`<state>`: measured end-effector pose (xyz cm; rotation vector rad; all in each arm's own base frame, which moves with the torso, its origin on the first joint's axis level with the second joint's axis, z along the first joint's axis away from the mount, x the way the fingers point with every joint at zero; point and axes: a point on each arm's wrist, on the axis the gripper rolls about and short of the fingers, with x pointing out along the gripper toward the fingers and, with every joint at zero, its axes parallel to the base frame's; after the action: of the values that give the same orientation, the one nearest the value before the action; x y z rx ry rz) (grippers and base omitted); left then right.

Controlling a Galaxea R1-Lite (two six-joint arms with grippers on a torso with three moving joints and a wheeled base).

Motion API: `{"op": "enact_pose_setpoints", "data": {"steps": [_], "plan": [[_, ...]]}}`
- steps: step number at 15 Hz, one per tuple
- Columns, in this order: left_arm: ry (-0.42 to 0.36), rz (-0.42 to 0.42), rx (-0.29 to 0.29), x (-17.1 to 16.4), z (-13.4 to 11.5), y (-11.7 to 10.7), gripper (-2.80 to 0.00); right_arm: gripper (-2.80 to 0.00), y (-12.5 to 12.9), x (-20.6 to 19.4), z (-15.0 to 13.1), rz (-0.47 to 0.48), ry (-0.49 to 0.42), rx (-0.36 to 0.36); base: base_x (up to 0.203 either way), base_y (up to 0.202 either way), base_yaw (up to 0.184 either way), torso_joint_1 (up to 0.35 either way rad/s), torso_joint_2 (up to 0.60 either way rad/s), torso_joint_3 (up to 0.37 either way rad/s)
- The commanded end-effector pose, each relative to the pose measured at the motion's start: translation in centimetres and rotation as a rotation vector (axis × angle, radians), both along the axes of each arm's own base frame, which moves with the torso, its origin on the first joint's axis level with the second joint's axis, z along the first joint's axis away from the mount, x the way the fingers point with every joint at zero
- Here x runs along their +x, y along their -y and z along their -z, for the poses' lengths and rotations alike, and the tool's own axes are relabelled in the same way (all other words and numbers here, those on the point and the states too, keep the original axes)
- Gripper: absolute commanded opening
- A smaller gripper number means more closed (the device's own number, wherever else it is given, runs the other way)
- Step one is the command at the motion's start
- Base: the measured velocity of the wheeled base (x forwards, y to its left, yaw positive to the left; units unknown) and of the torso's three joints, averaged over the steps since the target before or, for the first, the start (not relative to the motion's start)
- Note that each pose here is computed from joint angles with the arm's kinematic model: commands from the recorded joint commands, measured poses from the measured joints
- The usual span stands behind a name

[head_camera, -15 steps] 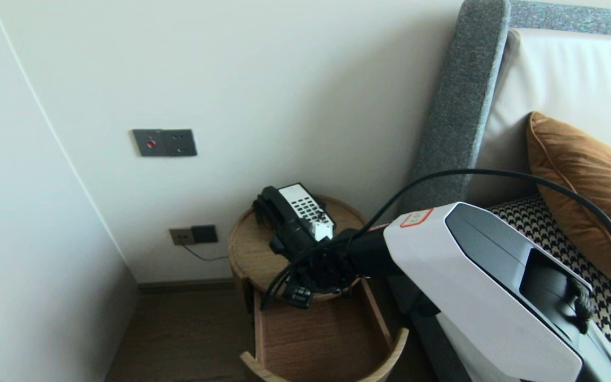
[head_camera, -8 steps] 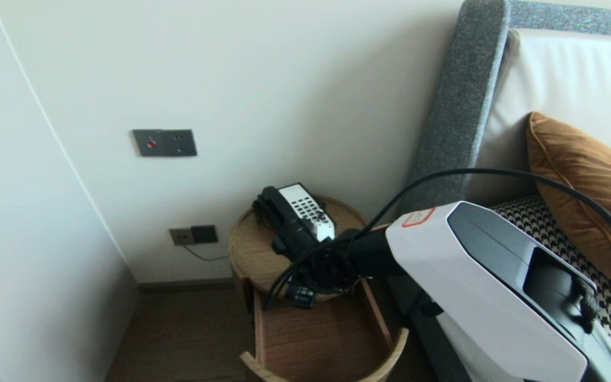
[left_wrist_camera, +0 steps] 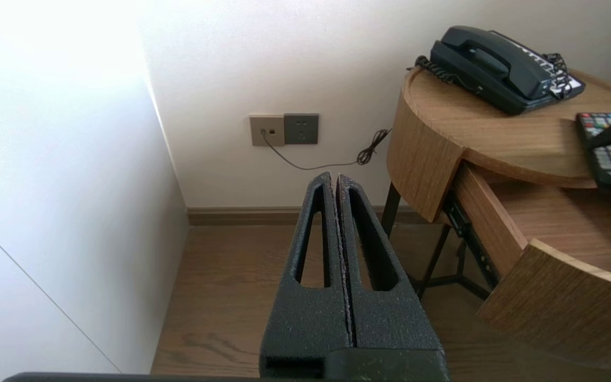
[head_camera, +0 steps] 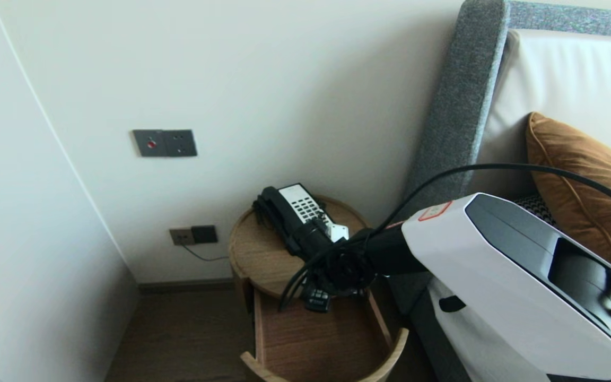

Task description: Put the remote controls on the table in the drawer one by one

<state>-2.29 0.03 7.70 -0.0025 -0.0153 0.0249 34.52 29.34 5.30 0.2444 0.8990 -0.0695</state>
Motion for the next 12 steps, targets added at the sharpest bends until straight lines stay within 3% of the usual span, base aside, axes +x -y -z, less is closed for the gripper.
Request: {"op": "enact_pose_setpoints", "data": {"steps": [1,12], "plan": [[0.002,-0.001,-0.001,0.0,0.0,0.0,-2.80,-2.80,0.4,-0.3,0.1,0.006,0.004,0.003,0.000,0.000,0.000,0.000,0.00,0.000],[0.002,-0.001,-0.001,0.0,0.0,0.0,-2.80,-2.80,1.3,0.1,-2.6,0.028,0.076,0.063,0.000,0.000,0.000,0.000,0.00,0.000]]}}
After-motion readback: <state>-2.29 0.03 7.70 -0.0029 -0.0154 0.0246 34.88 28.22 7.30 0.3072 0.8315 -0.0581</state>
